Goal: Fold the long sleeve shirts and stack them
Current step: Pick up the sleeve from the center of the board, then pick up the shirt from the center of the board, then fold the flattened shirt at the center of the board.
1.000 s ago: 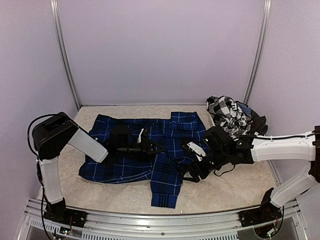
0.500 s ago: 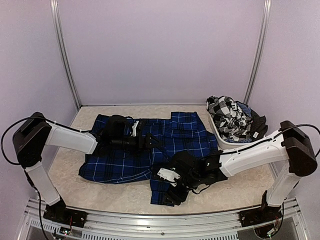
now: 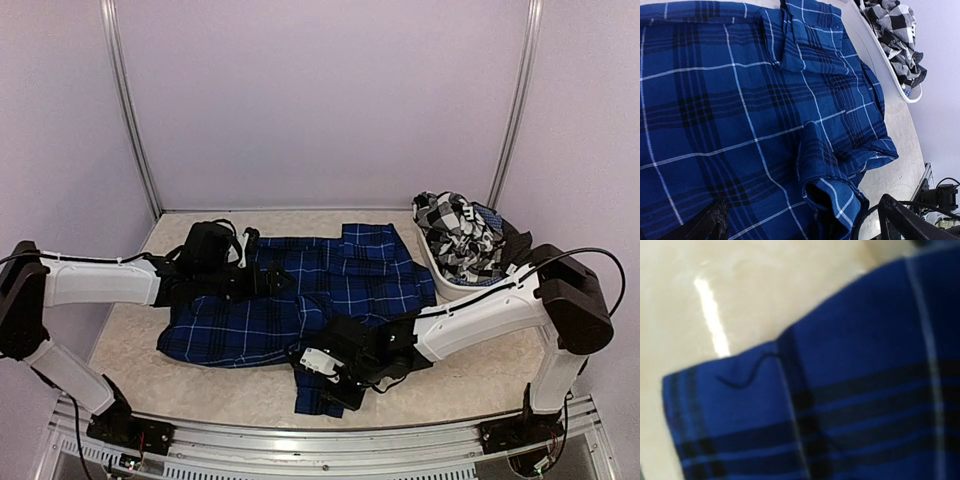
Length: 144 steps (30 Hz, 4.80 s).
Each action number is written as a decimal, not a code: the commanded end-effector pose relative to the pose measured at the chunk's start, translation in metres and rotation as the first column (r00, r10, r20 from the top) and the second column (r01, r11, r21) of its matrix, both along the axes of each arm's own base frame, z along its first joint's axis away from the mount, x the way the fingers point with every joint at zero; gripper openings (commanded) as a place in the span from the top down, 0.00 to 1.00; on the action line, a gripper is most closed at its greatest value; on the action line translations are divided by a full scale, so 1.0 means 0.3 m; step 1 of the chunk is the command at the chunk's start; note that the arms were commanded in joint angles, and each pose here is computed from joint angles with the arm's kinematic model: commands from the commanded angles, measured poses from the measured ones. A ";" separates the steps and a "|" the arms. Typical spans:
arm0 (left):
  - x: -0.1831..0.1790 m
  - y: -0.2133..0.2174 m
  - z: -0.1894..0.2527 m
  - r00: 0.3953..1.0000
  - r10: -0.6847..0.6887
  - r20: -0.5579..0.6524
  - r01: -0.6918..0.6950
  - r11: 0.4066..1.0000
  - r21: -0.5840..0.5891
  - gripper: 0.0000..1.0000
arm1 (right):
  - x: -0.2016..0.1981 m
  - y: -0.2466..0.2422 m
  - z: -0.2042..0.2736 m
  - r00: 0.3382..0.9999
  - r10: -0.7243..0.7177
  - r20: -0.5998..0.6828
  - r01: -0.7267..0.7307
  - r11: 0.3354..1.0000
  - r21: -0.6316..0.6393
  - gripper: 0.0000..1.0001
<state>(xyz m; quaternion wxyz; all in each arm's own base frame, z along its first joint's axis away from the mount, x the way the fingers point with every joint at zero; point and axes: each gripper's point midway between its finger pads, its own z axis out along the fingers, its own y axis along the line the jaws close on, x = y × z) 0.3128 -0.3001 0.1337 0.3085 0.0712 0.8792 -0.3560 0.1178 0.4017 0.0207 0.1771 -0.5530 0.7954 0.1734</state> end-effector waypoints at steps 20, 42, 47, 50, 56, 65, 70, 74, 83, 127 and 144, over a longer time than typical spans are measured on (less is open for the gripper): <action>-0.010 0.424 0.255 0.923 0.267 0.275 -0.307 0.945 0.111 0.01 | -0.161 -0.111 0.595 0.995 0.050 -0.091 -0.014 0.933 0.359 1.00; -0.176 0.168 0.287 0.908 -0.070 0.413 0.050 0.997 0.059 0.01 | 0.289 -0.375 1.299 0.806 -0.506 0.305 0.334 0.816 0.472 1.00; -0.229 0.099 0.249 0.889 -0.183 0.419 0.123 0.978 0.166 0.01 | 0.345 -0.454 1.315 0.745 -0.575 0.338 0.417 0.797 0.436 1.00; -0.241 0.094 0.242 0.894 -0.219 0.391 0.143 0.966 0.215 0.01 | 0.390 -0.510 1.297 0.716 -0.618 0.325 0.466 0.770 0.437 1.00; -0.289 0.092 0.232 0.888 -0.344 0.304 0.242 0.913 0.327 0.01 | 0.472 -0.557 1.182 0.703 -0.650 0.288 0.524 0.747 0.409 1.00; -0.310 0.150 0.169 0.826 -0.517 0.224 0.317 0.755 0.574 0.01 | 0.559 -0.573 1.118 0.710 -0.655 0.259 0.538 0.742 0.401 1.00; -0.299 0.175 0.122 0.818 -0.549 0.173 0.377 0.737 0.561 0.02 | 0.589 -0.615 1.135 0.688 -0.674 0.269 0.553 0.727 0.406 1.00; -0.296 0.172 0.112 0.804 -0.576 0.149 0.415 0.722 0.554 0.05 | 0.604 -0.642 1.133 0.683 -0.680 0.267 0.560 0.722 0.406 1.00; -0.277 0.203 0.008 0.779 -0.626 -0.041 0.479 0.553 0.682 0.05 | 0.648 -0.679 1.106 0.684 -0.683 0.255 0.570 0.719 0.397 1.00; -0.141 0.325 -0.149 0.823 -0.525 -0.216 0.524 0.558 0.643 0.95 | 0.729 -0.780 1.172 0.600 -0.736 0.314 0.641 0.677 0.363 1.00; 0.099 0.395 -0.113 0.877 -0.428 -0.217 0.448 0.568 0.691 0.95 | 0.816 -0.807 1.142 0.528 -0.764 0.371 0.709 0.637 0.302 1.00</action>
